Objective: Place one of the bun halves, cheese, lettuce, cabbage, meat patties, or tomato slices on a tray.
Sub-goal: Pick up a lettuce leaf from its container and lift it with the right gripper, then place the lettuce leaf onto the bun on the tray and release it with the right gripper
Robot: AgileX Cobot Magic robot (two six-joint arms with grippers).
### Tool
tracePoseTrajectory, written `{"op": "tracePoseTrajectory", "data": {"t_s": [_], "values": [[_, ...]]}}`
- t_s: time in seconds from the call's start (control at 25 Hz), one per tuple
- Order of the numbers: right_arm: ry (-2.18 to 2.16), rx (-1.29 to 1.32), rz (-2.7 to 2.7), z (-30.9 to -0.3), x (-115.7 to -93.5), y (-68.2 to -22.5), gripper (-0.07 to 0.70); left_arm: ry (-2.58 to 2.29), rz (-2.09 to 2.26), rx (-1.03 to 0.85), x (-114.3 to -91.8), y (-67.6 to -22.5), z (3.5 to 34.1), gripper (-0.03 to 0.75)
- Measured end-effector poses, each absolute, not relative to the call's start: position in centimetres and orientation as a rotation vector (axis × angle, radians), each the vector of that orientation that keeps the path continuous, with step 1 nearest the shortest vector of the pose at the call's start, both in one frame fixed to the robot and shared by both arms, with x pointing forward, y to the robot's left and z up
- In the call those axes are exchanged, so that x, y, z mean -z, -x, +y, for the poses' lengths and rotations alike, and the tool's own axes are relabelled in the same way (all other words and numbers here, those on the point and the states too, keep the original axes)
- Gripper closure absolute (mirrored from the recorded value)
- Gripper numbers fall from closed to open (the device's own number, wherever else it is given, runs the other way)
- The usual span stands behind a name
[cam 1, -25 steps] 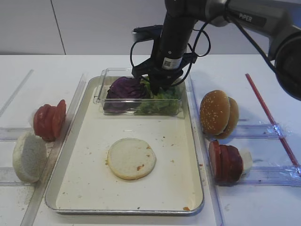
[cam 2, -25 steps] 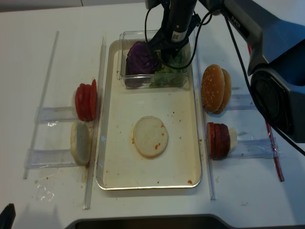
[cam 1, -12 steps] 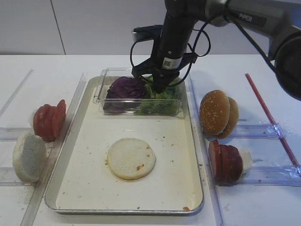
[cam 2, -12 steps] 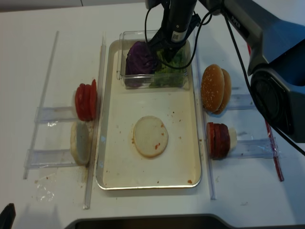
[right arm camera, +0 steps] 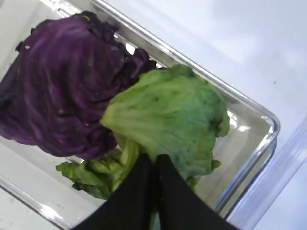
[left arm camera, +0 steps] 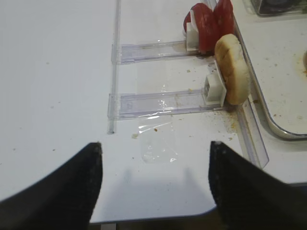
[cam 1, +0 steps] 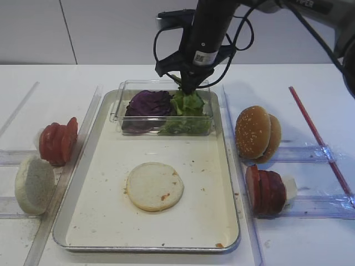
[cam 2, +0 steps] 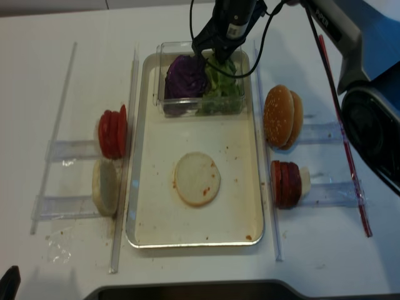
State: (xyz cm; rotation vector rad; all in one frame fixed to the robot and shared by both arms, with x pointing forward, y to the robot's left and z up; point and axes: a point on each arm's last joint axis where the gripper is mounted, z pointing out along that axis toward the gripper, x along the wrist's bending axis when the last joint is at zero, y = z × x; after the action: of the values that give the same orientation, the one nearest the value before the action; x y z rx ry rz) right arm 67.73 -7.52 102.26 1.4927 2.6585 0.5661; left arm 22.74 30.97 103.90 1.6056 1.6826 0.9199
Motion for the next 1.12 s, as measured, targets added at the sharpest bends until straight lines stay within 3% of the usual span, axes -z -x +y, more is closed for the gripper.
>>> {"op": "tracePoseTrajectory", "data": {"t_s": [0.24,0.84,1.12], "values": [[-1.476,-0.581,2.64,-7.7,-103.3,-67.5,0.58,-1.606,1.683,-0.92,-103.9,-22.7,31.0,0.279],[-1.429,-0.738,2.597,-7.9,-108.8,-65.5,0.58,-1.606,1.683,-0.92,-103.9,-22.7,31.0,0.279],[-1.345,-0.774,2.628,-5.9,-110.1,-63.7,0.58,-1.606,1.683,-0.92,-103.9,-22.7,31.0,0.279]]}}
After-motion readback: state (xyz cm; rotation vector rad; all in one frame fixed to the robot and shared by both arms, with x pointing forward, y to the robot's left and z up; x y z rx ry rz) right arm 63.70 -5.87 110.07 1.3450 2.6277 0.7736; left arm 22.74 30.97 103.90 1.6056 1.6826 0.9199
